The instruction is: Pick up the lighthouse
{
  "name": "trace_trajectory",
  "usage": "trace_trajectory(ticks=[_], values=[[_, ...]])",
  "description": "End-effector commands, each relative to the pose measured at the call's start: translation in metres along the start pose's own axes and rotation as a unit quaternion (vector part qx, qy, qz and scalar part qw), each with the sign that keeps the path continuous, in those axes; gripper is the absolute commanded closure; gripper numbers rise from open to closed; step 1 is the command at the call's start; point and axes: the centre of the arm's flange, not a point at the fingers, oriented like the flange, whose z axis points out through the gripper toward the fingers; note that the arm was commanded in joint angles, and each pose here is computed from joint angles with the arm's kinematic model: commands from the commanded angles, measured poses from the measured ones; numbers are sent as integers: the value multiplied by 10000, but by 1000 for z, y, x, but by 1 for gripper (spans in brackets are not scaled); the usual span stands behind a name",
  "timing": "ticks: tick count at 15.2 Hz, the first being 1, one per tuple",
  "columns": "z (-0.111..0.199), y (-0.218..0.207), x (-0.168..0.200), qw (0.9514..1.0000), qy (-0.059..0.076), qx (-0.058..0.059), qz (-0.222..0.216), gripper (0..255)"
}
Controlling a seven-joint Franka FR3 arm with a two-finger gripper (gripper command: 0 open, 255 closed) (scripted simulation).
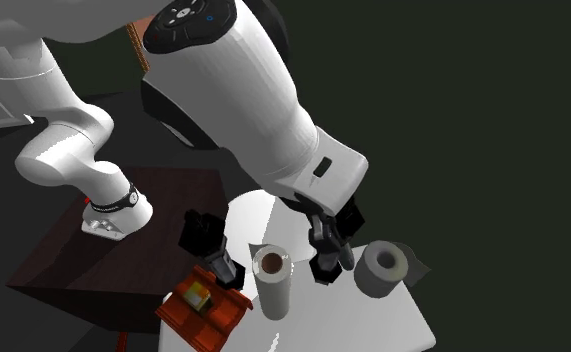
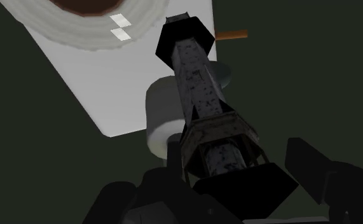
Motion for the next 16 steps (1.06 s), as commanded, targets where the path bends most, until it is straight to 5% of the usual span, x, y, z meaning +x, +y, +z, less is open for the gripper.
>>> trace_trajectory(ticks=[1,16], values=[[-7,-1,3,10000,-4,0,1,255],[-70,-8,33,10000,-4,0,1,255]])
